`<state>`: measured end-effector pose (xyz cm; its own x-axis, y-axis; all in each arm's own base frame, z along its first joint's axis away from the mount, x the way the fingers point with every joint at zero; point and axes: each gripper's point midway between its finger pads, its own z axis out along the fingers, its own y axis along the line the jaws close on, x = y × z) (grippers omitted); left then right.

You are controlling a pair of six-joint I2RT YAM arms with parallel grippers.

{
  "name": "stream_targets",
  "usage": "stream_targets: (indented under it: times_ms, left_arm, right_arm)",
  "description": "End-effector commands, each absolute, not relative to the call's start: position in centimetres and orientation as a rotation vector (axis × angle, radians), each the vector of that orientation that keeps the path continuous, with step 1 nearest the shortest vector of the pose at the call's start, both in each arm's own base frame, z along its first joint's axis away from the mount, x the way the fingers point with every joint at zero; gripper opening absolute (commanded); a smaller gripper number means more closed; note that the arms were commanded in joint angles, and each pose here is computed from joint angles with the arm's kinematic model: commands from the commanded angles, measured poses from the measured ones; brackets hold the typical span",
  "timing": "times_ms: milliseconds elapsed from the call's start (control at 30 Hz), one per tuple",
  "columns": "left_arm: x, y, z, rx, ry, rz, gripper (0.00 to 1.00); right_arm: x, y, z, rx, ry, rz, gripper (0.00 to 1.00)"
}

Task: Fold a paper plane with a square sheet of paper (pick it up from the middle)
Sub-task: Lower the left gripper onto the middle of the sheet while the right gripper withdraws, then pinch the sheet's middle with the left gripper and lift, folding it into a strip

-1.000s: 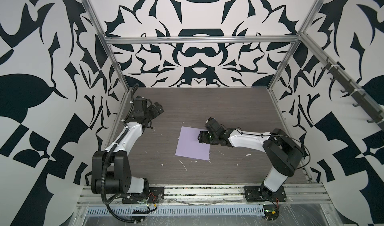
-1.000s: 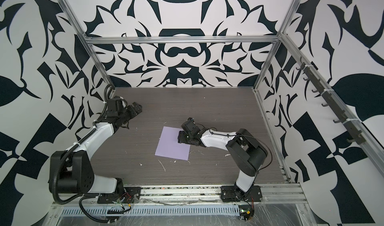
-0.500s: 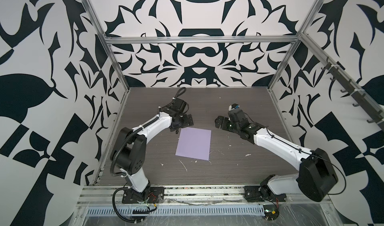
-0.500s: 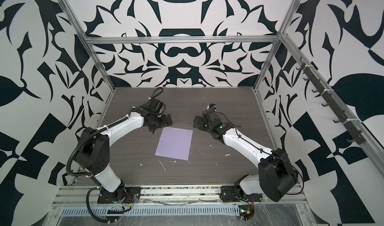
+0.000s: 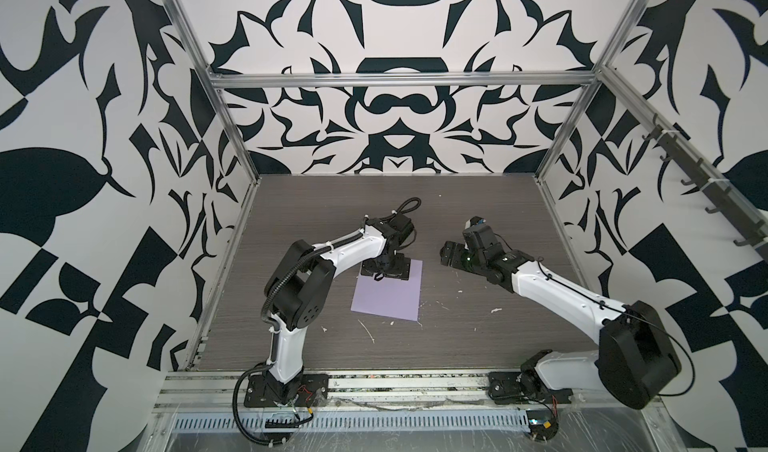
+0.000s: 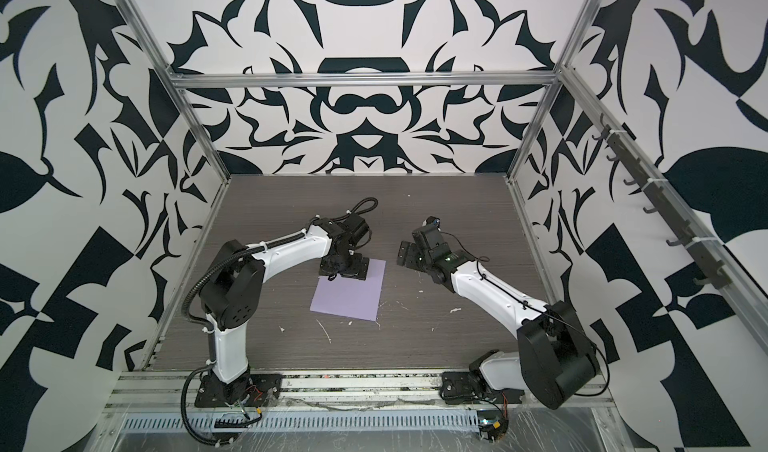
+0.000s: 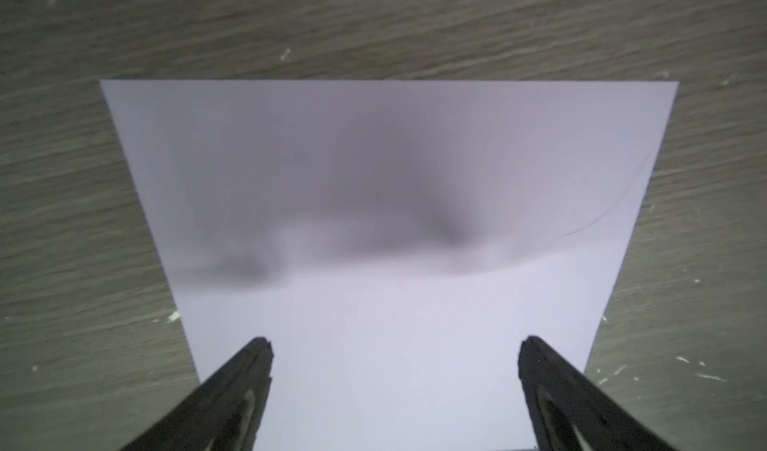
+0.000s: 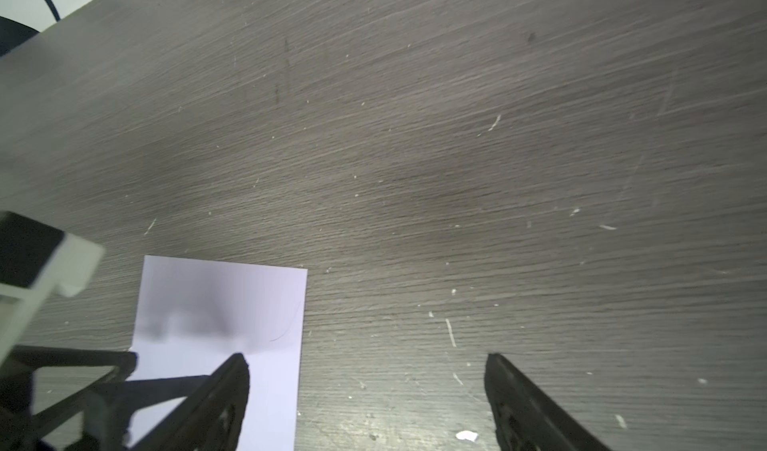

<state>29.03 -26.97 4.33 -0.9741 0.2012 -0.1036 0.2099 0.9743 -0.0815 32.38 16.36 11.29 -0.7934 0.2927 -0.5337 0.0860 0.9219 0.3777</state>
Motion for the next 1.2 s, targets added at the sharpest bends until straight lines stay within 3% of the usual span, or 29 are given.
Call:
stream_targets:
  times_ms: [0, 1167]
  left_arm:
    - [27.7, -26.9, 4.0, 0.376, 3.097, -0.120, 0.94]
    - [26.2, -25.6, -1.2, 0.385, 3.190, 0.092, 0.86]
  right_arm:
    - [32.5, 17.2, 10.8, 0.301, 2.475, 0.518, 0.90]
    - [32.3, 17.7, 9.1, 0.340, 2.514, 0.555, 0.87]
